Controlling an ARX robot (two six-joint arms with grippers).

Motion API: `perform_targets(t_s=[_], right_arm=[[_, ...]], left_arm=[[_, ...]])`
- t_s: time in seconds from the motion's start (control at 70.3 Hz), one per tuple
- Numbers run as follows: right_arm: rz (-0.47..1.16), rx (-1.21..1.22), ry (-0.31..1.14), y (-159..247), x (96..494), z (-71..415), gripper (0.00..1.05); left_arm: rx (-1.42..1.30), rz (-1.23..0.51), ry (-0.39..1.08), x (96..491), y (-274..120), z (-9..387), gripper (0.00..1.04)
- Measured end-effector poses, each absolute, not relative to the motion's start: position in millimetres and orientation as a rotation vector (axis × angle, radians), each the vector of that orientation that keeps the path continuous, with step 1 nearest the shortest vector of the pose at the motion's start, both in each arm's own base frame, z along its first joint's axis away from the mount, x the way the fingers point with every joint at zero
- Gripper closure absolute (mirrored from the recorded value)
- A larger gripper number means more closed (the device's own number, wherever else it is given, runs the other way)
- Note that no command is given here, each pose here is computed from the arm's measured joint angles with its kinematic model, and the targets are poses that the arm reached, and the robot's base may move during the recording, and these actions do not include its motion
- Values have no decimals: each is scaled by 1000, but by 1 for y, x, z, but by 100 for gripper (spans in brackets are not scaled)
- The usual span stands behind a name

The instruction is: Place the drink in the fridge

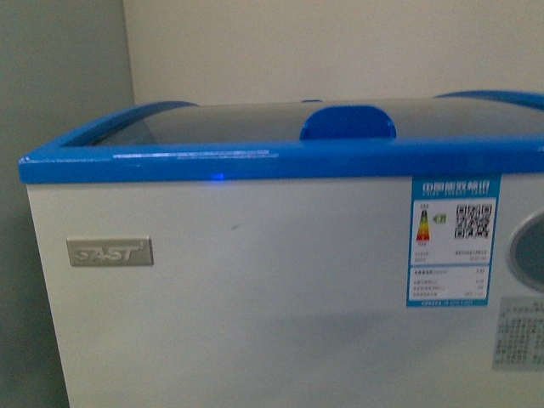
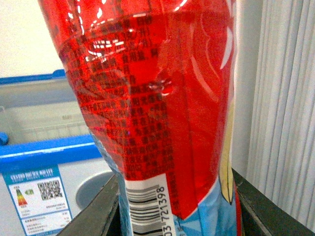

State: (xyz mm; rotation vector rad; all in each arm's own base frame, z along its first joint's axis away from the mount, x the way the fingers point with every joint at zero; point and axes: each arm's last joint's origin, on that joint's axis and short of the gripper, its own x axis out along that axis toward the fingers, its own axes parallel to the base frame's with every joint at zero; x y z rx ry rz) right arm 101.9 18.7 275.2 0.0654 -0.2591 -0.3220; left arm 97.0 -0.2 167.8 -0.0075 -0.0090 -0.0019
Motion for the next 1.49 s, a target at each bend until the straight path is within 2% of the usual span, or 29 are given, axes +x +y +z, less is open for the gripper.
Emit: perform_targets(t_s=[0.697,0.783,0.868,0.982,1.196,1.494], right_arm=[[-322,70,-262,19,102,276,62],[-323,71,-263,19,102,276,62],[-316,71,-263,19,102,276,62],[-320,71,-263,19,102,276,62],[-321,71,-263,19,102,276,62],[-321,71,-263,19,102,276,62]], left_arm=[[-6,-2,-9,97,0,168,8],[-88,-155,76,100,1,167,8],[-168,-380,183,107,-2,169,8],[-161,-505,182,117,-6,186,8],[21,-687,55,166,-15,239,8],[236,-764,-13,271,-54,271,8]])
